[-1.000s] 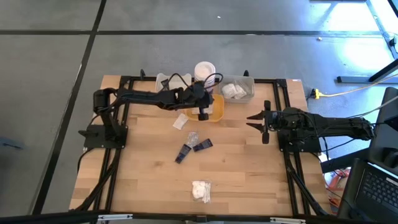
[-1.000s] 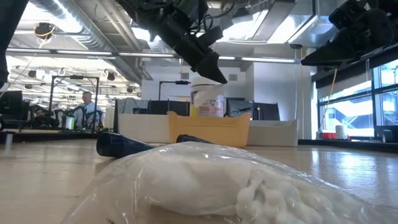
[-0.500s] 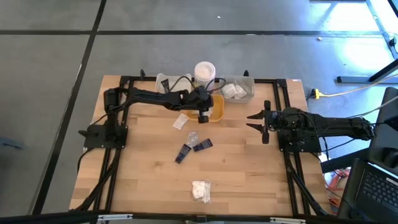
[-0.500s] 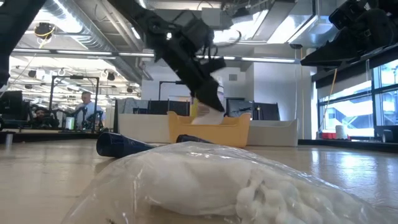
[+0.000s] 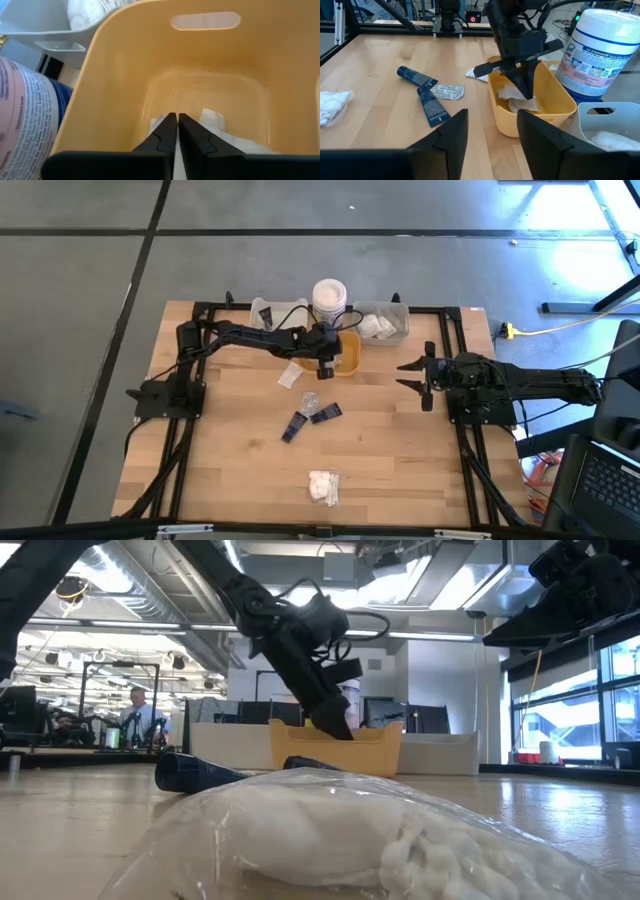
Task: Pick & Place Travel size toiletries
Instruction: Put the white bandage into the yellow bin, then put the blue shave cream into the white bin
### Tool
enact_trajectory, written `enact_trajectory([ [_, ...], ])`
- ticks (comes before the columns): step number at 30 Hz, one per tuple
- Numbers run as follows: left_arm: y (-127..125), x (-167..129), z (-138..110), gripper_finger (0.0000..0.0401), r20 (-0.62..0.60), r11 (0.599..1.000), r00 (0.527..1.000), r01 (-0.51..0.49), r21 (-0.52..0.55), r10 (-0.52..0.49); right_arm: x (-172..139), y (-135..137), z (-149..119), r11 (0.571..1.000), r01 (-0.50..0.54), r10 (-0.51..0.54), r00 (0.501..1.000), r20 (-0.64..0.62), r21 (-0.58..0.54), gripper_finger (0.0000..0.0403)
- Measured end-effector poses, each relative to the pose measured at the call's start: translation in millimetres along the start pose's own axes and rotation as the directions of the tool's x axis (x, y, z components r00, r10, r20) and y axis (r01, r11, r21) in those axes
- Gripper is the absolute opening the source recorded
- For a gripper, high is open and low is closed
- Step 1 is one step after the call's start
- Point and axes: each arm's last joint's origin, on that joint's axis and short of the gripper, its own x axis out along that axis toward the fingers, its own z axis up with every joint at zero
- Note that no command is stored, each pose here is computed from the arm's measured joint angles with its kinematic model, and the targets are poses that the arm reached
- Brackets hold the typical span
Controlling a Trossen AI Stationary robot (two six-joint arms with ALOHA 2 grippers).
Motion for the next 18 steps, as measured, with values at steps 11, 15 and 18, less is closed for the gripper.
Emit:
enact_trajectory([
  [11,3,-5,11,0.0124,0.018,1.0,1.0,-0.003,0.015,0.003,0,0,0,1.0,0.0,0.0,1.0,-0.001,0.0,0.0185],
  [15,5,-9,19,0.0145,-0.025,0.999,1.0,0.008,0.037,-0.007,0,0,0,1.0,0.0,0.0,1.0,0.0,0.0,0.0188],
  [18,7,-15,25,0.015,-0.071,0.999,0.997,0.023,0.033,-0.021,0,0,0,1.0,0.0,0.0,1.0,0.0,0.0,0.0187],
])
